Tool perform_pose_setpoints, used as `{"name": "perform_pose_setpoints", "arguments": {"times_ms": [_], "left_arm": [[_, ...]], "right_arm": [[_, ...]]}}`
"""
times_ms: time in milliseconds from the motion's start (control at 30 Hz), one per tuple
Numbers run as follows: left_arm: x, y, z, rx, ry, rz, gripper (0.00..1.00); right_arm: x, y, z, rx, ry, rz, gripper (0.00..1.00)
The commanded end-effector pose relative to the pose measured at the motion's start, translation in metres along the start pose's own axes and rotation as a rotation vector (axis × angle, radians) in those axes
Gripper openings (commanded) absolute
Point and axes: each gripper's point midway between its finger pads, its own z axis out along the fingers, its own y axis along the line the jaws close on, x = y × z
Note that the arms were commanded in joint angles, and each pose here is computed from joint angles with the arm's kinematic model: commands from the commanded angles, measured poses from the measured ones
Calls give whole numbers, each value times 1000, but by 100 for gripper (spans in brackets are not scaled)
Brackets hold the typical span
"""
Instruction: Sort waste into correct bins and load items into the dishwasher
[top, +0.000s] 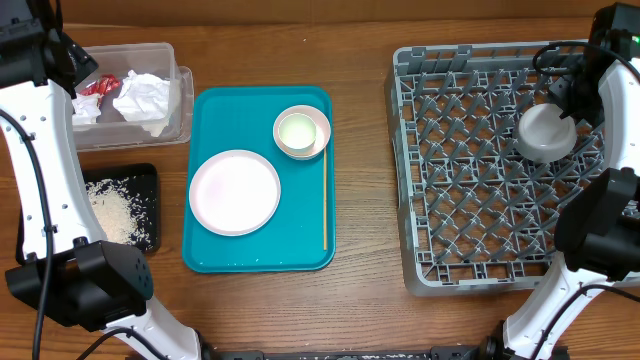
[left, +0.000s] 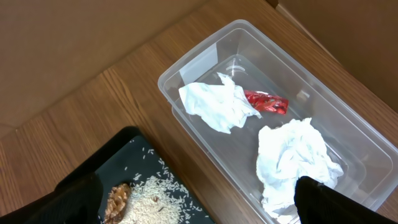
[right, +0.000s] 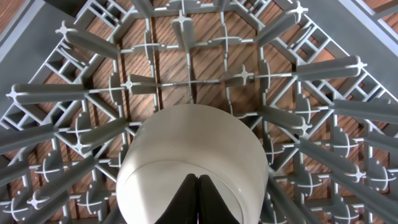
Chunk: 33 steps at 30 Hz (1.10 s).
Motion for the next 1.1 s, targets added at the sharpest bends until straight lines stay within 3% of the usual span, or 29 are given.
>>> {"name": "perform_pose_setpoints", "arguments": {"times_ms": [0, 533, 700, 800, 1000, 1033, 1067], "left_arm": [[-1, -2, -2, 3, -6, -14, 100], [-1, -2, -2, 3, -6, -13, 100], [-1, -2, -2, 3, -6, -13, 100], [-1, -2, -2, 3, -6, -14, 100], [-1, -2, -2, 3, -6, -13, 100], [-1, -2, -2, 3, -6, -13, 100], [-1, -2, -2, 3, -6, -14, 100]], "right_arm": [[4, 1, 15, 13, 26, -10, 4], [5, -23, 21, 132, 30, 23, 4], [-2, -9, -29, 39, -28, 40, 4], [12, 39, -93, -221, -50, -64, 5], [86, 121, -189, -582, -16, -297, 17], [105, 135, -199, -613, -5, -346, 30], [121, 147, -204, -630, 7, -390, 54]]}}
